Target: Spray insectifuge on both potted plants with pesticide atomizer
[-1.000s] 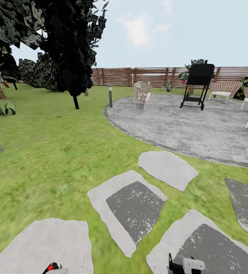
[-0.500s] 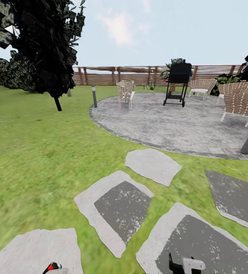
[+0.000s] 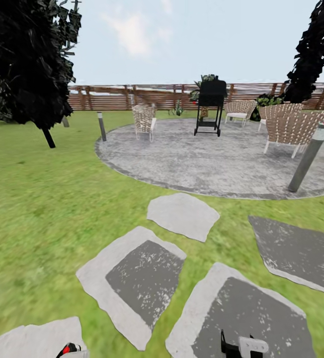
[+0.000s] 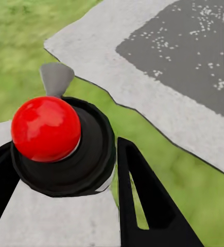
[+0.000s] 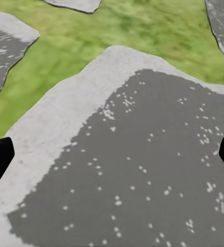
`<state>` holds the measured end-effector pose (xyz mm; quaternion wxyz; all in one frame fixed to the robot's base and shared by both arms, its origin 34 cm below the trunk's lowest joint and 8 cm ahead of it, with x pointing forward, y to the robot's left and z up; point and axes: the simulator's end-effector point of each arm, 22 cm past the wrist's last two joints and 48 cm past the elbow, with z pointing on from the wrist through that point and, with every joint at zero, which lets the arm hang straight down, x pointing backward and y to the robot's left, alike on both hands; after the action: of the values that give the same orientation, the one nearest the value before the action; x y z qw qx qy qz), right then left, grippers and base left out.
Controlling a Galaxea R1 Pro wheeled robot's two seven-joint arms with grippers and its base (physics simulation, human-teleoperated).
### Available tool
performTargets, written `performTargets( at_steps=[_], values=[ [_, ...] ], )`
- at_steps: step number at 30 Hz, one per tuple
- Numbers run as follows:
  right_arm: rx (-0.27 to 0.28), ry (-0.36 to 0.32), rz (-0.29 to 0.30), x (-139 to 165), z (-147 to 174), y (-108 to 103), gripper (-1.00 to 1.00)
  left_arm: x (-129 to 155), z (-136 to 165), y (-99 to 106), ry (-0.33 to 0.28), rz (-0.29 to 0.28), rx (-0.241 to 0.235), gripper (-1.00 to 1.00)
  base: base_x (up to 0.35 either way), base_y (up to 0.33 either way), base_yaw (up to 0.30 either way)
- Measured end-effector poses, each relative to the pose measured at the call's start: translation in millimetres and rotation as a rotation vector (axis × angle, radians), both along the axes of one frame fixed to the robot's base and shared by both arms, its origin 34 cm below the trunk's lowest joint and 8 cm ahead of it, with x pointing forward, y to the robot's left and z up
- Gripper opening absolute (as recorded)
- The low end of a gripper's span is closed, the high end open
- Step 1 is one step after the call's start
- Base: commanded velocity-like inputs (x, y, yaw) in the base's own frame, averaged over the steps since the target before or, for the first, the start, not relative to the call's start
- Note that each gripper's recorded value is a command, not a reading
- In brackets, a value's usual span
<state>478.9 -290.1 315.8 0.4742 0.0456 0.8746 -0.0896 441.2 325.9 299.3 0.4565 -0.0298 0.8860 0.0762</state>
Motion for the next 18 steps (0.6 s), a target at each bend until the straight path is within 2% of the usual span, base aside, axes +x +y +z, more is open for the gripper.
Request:
performTargets(
  at_steps=[18],
  values=[
    [-0.001,0.002,0.002,-0.5,-0.5,-0.7,1.0,-0.2,-0.3,-0.8,0.001,-0.001,-0.001,-1.0,0.339,0.0,-0.005]
  ],
)
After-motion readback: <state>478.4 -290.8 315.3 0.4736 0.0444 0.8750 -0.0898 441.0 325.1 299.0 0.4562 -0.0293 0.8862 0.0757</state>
